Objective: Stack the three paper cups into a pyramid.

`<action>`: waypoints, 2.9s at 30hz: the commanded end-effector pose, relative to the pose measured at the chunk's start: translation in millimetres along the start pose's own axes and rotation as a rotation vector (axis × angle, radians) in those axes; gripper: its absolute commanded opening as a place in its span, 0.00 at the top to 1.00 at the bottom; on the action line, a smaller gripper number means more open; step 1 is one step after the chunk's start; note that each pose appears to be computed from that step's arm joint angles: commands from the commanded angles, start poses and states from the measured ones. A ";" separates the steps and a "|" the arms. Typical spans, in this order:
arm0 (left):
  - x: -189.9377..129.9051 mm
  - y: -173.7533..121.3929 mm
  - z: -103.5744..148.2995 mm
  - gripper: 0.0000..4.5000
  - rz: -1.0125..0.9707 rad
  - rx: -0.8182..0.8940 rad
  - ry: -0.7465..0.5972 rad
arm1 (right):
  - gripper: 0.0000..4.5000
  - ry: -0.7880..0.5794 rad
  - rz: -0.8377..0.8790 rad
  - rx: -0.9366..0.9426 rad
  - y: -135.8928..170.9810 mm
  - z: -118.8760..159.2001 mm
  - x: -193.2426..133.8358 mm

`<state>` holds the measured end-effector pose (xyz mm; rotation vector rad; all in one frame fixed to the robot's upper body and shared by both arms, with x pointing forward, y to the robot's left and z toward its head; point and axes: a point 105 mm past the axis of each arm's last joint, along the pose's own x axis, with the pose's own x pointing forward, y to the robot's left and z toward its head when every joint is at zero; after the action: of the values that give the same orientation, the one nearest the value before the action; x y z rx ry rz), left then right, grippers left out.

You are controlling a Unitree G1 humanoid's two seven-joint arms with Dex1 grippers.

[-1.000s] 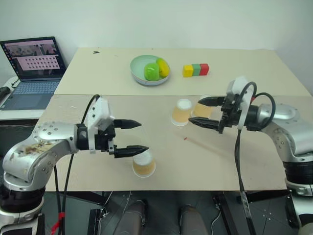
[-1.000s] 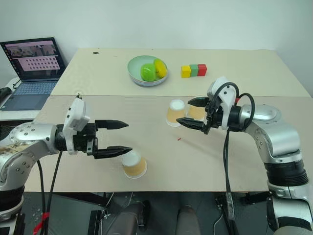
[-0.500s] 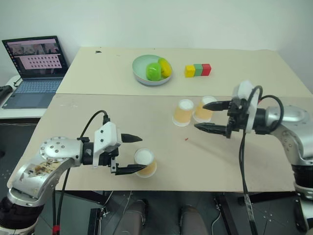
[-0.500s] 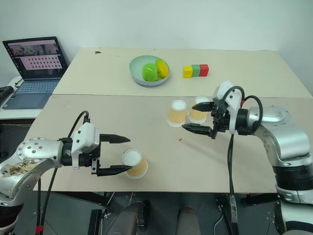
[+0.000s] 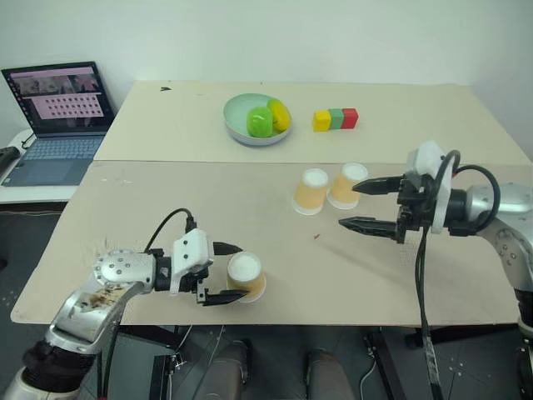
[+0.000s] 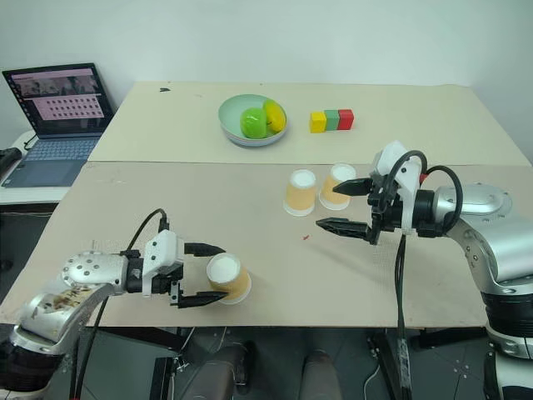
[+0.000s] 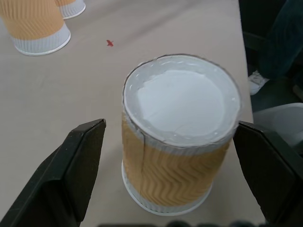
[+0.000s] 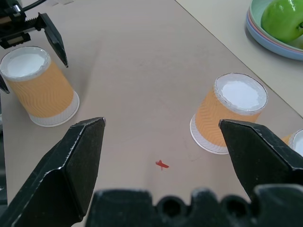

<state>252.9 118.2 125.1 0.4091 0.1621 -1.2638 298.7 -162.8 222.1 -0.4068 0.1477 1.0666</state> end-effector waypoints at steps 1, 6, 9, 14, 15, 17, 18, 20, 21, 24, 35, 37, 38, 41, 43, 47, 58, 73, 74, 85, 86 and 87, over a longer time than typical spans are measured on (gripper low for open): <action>1.0 7.5 10.7 0.01 0.023 0.062 -0.019 | 0.00 -0.030 -0.039 -0.056 -2.9 18.2 -10.7; 2.4 17.5 25.7 0.01 0.030 0.083 -0.040 | 0.00 -0.032 -0.054 -0.053 -3.6 18.3 -12.5; 3.7 17.8 31.3 0.01 0.012 0.095 -0.044 | 0.00 -0.035 -0.062 -0.054 -4.4 18.4 -12.0; 4.6 18.7 32.6 0.01 0.010 0.095 -0.051 | 0.00 -0.040 -0.073 -0.054 -5.7 18.5 -11.5; 4.9 19.0 32.7 0.01 0.010 0.094 -0.052 | 0.00 -0.038 -0.077 -0.054 -6.0 17.8 -11.4; 5.5 20.4 33.9 0.01 0.019 0.089 -0.062 | 0.00 -0.036 -0.081 -0.054 -6.2 17.3 -11.4; 5.9 20.8 34.5 0.13 0.020 0.087 -0.066 | 0.00 -0.037 -0.083 -0.054 -6.3 17.3 -11.4; 6.4 20.7 34.8 0.22 0.016 0.083 -0.068 | 0.00 -0.037 -0.085 -0.053 -6.3 17.3 -11.4; 6.8 20.6 34.5 0.31 0.012 0.080 -0.065 | 0.00 -0.036 -0.087 -0.054 -6.5 17.0 -11.6; 8.2 23.1 35.3 0.37 0.021 0.078 -0.062 | 0.00 -0.034 -0.092 -0.053 -6.9 16.7 -12.2; 1.3 89.2 71.5 0.37 0.191 0.048 -0.138 | 0.00 -0.034 -0.107 -0.050 -4.7 14.8 -12.9; 2.7 101.6 85.9 0.37 0.207 0.029 -0.163 | 0.00 -0.033 -0.111 -0.047 -3.5 14.3 -13.9; 4.8 106.9 93.6 0.37 0.207 0.001 -0.166 | 0.00 -0.032 -0.114 -0.045 -2.8 13.7 -14.7; 12.6 123.6 140.0 0.37 0.189 -0.077 -0.258 | 0.00 -0.029 -0.125 -0.036 -1.1 11.0 -16.3; 21.4 130.4 171.4 0.37 0.159 -0.046 -0.285 | 0.00 -0.032 -0.134 -0.029 0.5 9.3 -16.6; 45.1 143.2 204.7 0.37 0.122 0.058 -0.267 | 0.00 -0.053 -0.153 -0.015 5.9 7.7 -14.1; 120.3 143.6 222.2 0.37 0.048 0.152 -0.240 | 0.00 -0.087 -0.205 0.024 23.0 2.7 -9.3; 145.5 135.2 227.1 0.37 0.061 0.227 -0.226 | 0.00 -0.112 -0.260 0.055 36.3 1.6 -8.6; 146.8 135.0 225.7 0.37 0.063 0.227 -0.223 | 0.00 -0.113 -0.262 0.055 36.8 2.0 -8.6; 152.7 135.2 215.6 0.37 0.076 0.218 -0.205 | 0.00 -0.112 -0.279 0.059 40.8 3.3 -11.8; 152.7 135.4 215.2 0.37 0.078 0.215 -0.205 | 0.00 -0.113 -0.279 0.058 41.0 3.7 -11.9; 153.1 135.7 213.4 0.37 0.079 0.212 -0.202 | 0.00 -0.113 -0.279 0.057 41.1 4.3 -12.2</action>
<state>408.1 -64.4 284.8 0.4619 -0.1030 -1.2410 261.8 -153.9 207.2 -0.2746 0.0636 0.8111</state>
